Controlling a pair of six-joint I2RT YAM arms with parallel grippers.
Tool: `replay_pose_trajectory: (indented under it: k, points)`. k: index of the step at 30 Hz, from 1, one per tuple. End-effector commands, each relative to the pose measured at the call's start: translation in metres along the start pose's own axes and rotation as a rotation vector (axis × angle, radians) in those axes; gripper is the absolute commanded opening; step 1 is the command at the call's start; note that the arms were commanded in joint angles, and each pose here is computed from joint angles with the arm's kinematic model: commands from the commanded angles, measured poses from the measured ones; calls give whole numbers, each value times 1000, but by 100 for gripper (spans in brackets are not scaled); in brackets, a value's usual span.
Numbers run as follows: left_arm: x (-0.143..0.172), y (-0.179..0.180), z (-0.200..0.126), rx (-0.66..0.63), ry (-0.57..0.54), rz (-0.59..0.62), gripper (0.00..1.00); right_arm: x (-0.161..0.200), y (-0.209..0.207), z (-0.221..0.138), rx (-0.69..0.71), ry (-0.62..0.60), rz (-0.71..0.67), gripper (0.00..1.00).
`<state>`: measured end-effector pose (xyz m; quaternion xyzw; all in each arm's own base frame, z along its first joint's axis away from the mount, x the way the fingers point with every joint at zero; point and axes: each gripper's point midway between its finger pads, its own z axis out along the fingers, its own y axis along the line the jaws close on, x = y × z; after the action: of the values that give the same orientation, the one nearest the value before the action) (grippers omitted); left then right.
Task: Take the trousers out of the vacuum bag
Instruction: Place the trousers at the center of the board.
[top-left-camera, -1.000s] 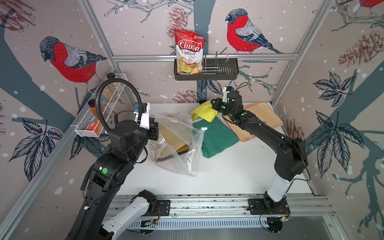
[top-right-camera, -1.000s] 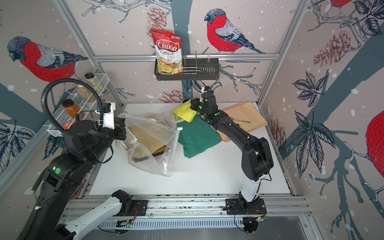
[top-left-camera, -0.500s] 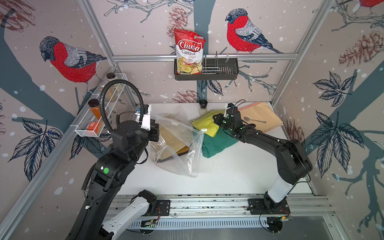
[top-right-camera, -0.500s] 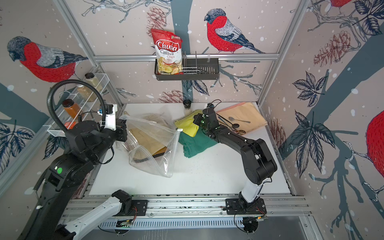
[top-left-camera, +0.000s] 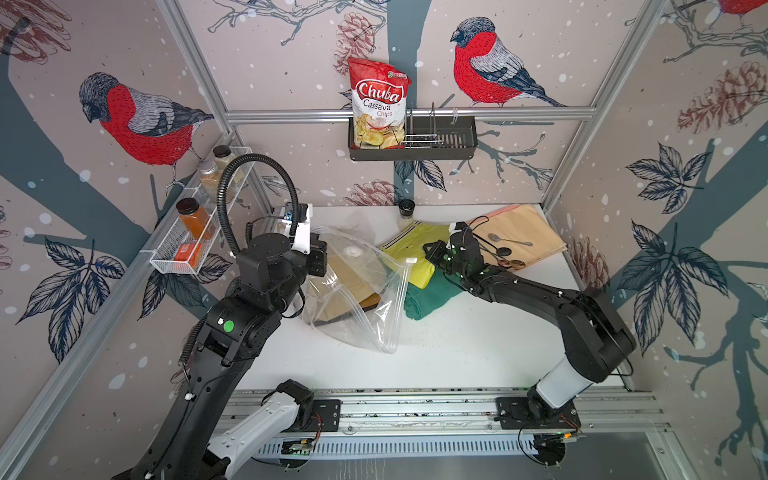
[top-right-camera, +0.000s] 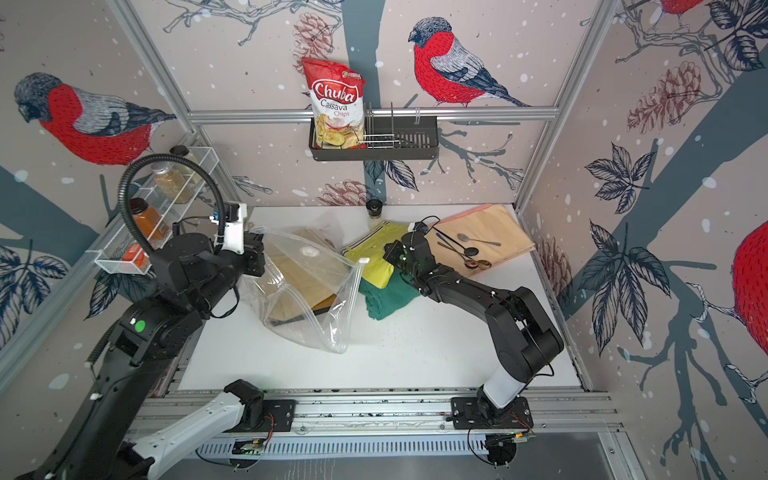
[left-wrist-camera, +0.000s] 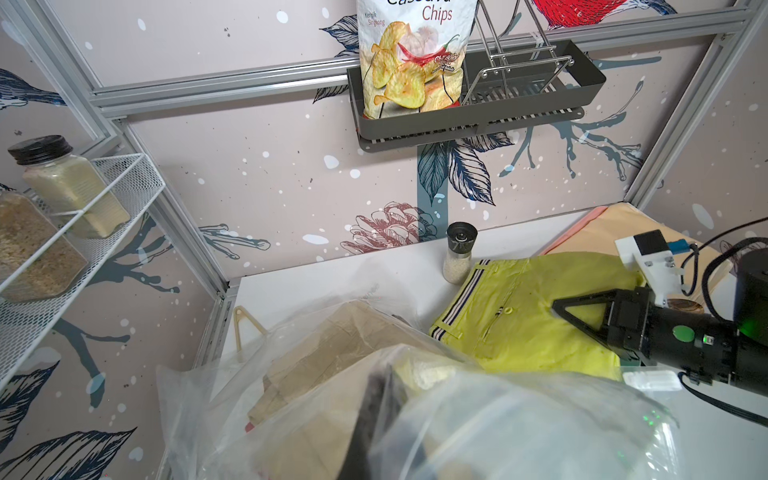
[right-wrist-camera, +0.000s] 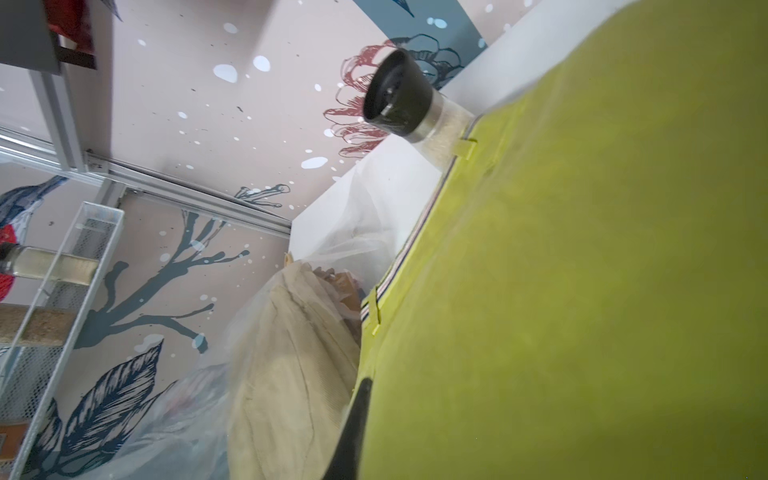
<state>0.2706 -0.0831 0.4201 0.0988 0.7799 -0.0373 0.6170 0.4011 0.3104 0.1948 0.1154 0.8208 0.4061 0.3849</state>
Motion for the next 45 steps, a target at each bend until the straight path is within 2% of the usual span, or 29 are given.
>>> replay_pose_trajectory:
  k: [1,5,9,19,28,39,45]
  points:
    - [-37,1,-5,4,-147,-23,0,-18,47,2,-124,-47,-5,0]
    - [-37,1,-7,2,-148,-19,0,-27,65,2,-146,-61,-8,0]
    - [-36,3,-9,-4,-148,-14,0,-25,64,-6,-130,-62,-11,0]
    - [-36,1,-8,7,-138,-4,0,17,1,-23,-30,0,33,0]
    - [-44,0,-9,10,-142,8,0,48,-30,-27,18,56,73,0]
    - [-62,14,-19,-57,-153,53,0,66,-66,-37,103,67,90,0]
    - [-63,12,-15,-51,-144,58,0,73,-94,-41,156,67,105,0]
